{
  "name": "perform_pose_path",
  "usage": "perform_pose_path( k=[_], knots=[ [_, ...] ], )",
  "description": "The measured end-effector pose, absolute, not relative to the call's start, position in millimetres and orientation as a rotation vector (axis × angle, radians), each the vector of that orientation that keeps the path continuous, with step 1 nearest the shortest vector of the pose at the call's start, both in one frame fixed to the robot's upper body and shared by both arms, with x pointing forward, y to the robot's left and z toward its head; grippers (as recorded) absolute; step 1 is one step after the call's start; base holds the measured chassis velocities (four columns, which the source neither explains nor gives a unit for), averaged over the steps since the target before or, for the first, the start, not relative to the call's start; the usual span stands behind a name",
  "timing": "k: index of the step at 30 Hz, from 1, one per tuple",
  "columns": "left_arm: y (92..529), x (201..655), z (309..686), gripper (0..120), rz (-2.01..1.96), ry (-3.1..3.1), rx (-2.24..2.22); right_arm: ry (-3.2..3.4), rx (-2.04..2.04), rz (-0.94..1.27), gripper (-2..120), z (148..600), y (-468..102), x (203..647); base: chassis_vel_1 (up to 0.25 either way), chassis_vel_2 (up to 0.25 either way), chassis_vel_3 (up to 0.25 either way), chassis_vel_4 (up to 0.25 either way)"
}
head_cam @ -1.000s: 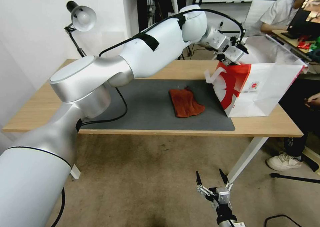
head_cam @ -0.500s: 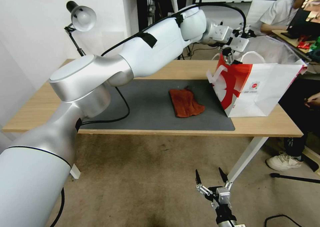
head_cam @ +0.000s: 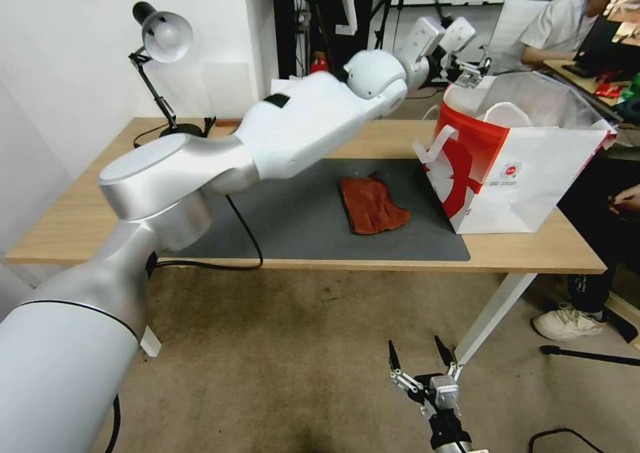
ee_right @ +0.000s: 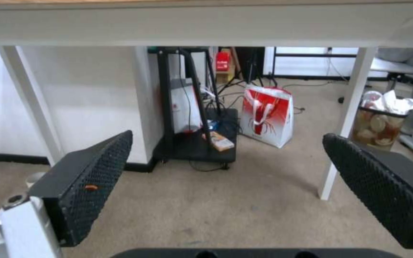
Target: Sweep shrimp from table into container with towel, then put container into takeout bag.
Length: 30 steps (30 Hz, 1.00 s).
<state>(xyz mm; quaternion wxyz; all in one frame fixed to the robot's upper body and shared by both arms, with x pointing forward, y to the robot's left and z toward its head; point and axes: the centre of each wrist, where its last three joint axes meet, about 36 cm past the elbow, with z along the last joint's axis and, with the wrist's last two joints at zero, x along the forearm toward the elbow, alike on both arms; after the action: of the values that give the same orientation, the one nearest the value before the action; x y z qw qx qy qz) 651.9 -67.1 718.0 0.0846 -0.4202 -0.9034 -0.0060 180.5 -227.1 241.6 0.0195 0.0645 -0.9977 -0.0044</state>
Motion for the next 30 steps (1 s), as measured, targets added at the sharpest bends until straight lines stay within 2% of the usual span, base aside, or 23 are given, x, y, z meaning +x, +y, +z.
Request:
perform_pose_path(
  k=[10, 14, 16, 17, 18, 20, 21, 23, 25, 27, 29, 30],
  knots=[
    [-43, 645, 705, 100, 0.319, -2.547, -1.475, -3.093, 0.213, -0.024, 100, 241, -224, 180, 0.0, 0.0, 0.0, 0.0],
    [-14, 639, 688, 100, 0.413, -2.565, -1.466, -3.093, 0.219, -0.027, 100, 241, -222, 180, 0.0, 0.0, 0.0, 0.0],
    [33, 622, 658, 100, 0.479, -2.624, -1.353, -3.111, 0.239, -0.042, 100, 249, -219, 181, 0.0, 0.0, 0.0, 0.0],
    [33, 622, 658, 100, 0.479, -2.624, -1.353, -3.111, 0.239, -0.042, 100, 249, -219, 181, 0.0, 0.0, 0.0, 0.0],
    [70, 609, 632, 100, 0.486, -2.678, -1.286, -3.127, 0.255, -0.046, 100, 256, -219, 183, 0.0, 0.0, 0.0, 0.0],
    [108, 584, 598, 100, 0.492, -2.729, -1.231, -3.144, 0.262, -0.052, 100, 261, -218, 187, 0.0, 0.0, 0.0, 0.0],
    [108, 584, 598, 100, 0.492, -2.729, -1.231, -3.144, 0.262, -0.052, 100, 261, -218, 187, 0.0, 0.0, 0.0, 0.0],
    [144, 539, 570, 100, 0.448, -2.793, -1.206, -3.153, 0.261, -0.059, 100, 267, -216, 191, 0.0, 0.0, 0.0, 0.0],
    [151, 530, 565, 100, 0.433, -2.807, -1.202, -3.151, 0.258, -0.057, 100, 268, -215, 192, 0.0, 0.0, 0.0, 0.0],
    [177, 492, 533, 100, 0.398, -2.861, -1.139, -3.147, 0.24, -0.047, 100, 274, -213, 193, 0.0, 0.0, 0.0, 0.0],
    [180, 487, 527, 100, 0.395, -2.868, -1.125, -3.147, 0.237, -0.046, 100, 275, -213, 194, 0.0, 0.0, 0.0, 0.0],
    [198, 463, 503, 100, 0.381, -2.92, -1.057, -3.147, 0.234, -0.036, 100, 278, -214, 194, 0.0, 0.0, 0.0, 0.0]
  ],
)
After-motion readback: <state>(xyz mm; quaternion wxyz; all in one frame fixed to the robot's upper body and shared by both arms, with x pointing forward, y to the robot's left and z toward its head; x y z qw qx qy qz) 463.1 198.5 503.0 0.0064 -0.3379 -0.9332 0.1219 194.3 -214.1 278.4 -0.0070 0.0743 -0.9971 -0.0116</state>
